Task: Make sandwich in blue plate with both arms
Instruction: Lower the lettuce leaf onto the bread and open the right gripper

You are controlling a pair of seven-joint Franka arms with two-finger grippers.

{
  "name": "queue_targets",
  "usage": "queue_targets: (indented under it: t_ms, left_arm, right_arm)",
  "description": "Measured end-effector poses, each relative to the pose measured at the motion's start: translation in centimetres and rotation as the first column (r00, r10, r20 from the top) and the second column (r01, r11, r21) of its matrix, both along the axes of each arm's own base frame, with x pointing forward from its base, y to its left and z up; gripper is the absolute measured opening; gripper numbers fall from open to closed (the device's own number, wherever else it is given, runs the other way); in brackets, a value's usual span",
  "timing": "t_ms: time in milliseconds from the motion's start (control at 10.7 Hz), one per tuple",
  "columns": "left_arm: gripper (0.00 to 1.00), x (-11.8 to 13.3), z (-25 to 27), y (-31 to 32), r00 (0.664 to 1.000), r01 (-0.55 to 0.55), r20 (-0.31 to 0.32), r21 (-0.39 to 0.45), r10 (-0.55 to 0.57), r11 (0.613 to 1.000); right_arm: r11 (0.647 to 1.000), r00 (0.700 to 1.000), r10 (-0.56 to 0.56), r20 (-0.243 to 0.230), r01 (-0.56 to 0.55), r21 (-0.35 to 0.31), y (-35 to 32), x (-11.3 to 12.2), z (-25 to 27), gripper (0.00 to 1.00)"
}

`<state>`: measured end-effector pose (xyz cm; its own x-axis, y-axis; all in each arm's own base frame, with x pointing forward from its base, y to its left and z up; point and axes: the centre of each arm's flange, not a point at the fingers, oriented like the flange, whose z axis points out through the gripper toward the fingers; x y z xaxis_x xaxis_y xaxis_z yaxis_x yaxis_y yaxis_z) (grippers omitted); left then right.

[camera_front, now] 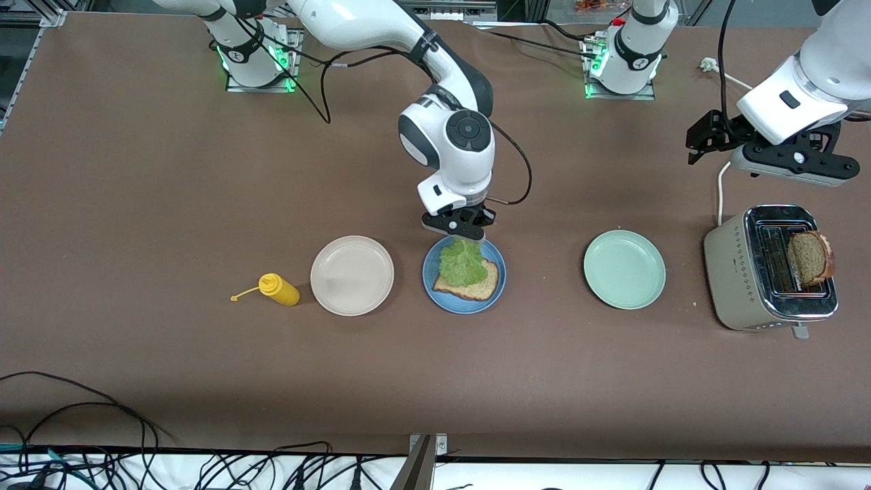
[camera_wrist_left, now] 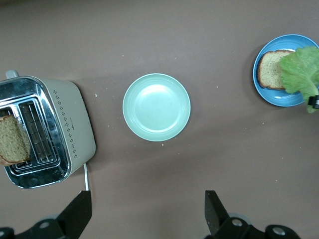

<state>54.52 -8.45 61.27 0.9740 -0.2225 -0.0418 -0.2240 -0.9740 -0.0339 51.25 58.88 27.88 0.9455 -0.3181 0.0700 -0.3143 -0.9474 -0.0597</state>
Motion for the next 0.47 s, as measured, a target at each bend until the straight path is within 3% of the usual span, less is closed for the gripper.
queue_targets:
  t_ms: [467]
  left_arm:
    - [1.00, 0.0, 0.0, 0.0, 1.000, 0.000, 0.000, 0.000, 0.000, 1.000]
  right_arm:
    - [1.000, 0.997, -0.011, 0.075, 0.009, 0.023, -0.5, 1.8, -4.5, 0.07]
